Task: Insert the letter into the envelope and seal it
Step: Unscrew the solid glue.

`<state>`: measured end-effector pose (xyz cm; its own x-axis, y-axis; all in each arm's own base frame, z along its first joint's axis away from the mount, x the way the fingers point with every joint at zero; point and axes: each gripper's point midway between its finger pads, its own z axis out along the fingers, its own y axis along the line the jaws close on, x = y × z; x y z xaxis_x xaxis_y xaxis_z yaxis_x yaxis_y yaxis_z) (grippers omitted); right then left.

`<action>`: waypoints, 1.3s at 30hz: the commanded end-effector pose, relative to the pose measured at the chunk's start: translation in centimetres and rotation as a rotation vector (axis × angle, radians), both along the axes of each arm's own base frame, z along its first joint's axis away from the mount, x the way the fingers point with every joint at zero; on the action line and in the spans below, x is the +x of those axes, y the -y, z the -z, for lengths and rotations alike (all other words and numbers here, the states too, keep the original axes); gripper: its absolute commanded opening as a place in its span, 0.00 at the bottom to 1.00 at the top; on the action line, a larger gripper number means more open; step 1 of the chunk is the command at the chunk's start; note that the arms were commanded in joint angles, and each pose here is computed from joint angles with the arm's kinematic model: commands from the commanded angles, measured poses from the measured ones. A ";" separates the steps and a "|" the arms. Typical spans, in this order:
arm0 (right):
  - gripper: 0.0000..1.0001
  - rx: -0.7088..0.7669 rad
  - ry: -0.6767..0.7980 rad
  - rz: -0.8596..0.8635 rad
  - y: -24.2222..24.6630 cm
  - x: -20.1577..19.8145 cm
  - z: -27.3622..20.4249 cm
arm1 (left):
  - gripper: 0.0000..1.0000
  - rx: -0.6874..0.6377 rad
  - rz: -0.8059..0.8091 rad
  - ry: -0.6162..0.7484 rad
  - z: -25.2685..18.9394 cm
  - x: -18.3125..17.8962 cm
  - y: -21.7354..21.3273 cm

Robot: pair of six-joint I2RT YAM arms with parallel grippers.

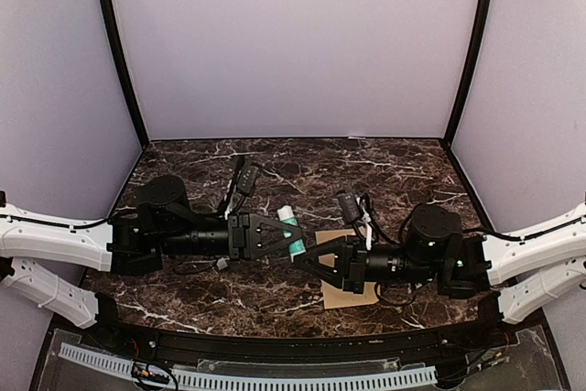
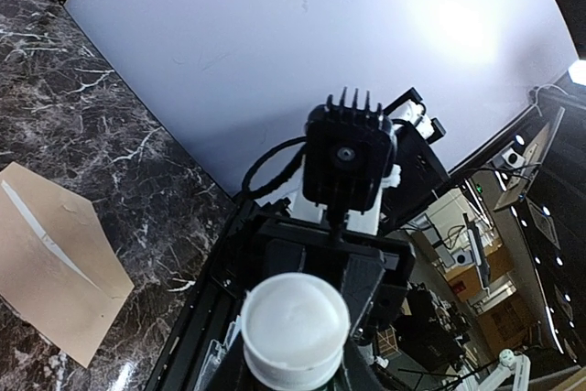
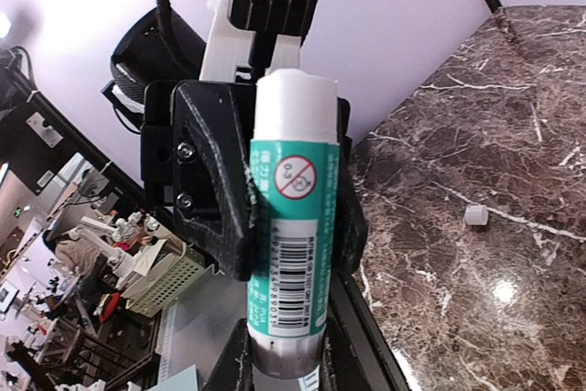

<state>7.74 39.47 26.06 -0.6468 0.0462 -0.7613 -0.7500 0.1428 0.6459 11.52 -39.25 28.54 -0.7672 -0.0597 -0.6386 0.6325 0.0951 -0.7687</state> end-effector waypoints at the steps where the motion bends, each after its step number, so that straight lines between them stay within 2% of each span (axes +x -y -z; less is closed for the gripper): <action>1: 0.00 0.249 -0.013 -0.155 0.7 -1.9 -5.4 | 0.00 -0.088 0.173 0.086 -2.2 -3.2 -0.3; 9: 0.00 0.336 -0.051 -0.398 0.7 -5.4 -6.9 | 0.00 -0.174 0.337 0.158 -4.4 -6.3 -1.1; 15: 0.01 0.359 -0.064 -0.453 0.7 -6.1 -6.8 | 0.00 -0.202 0.363 0.179 -5.1 -6.9 -1.6; 18: 0.08 0.334 -0.065 -0.401 0.3 -5.3 -6.1 | 0.00 -0.178 0.327 0.170 -4.7 -6.3 -1.4; 20: 0.16 0.317 -0.059 -0.363 0.3 -4.8 -5.8 | 0.00 -0.157 0.272 0.162 -4.4 -5.4 -1.4; 23: 0.35 0.283 -0.053 -0.288 0.8 -3.8 -5.1 | 0.00 -0.148 0.125 0.154 -4.7 -3.3 -2.2; 27: 0.60 0.228 -0.061 -0.173 2.5 -2.3 -3.6 | 0.00 0.028 -0.148 0.067 -1.8 0.8 -4.2; 29: 0.68 0.179 -0.065 -0.108 3.1 -1.5 -2.4 | 0.00 0.089 -0.236 0.033 -0.8 2.1 -5.3; 33: 0.71 0.012 -0.052 0.048 3.4 0.8 -0.2 | 0.00 0.122 -0.270 -0.025 0.5 2.6 -5.7; 35: 0.69 -0.065 -0.032 0.135 3.3 1.9 0.4 | 0.00 0.139 -0.281 -0.055 1.2 2.8 -5.5; 39: 0.65 -0.164 0.010 0.191 1.8 2.2 0.7 | 0.00 0.188 -0.307 -0.081 2.4 3.6 -5.1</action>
<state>8.45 37.04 26.51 -0.6838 0.0743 -0.7258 -0.7026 0.2010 0.6826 13.82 -34.28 27.31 -0.7624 -0.1613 -0.6266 0.5540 0.3376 -0.7610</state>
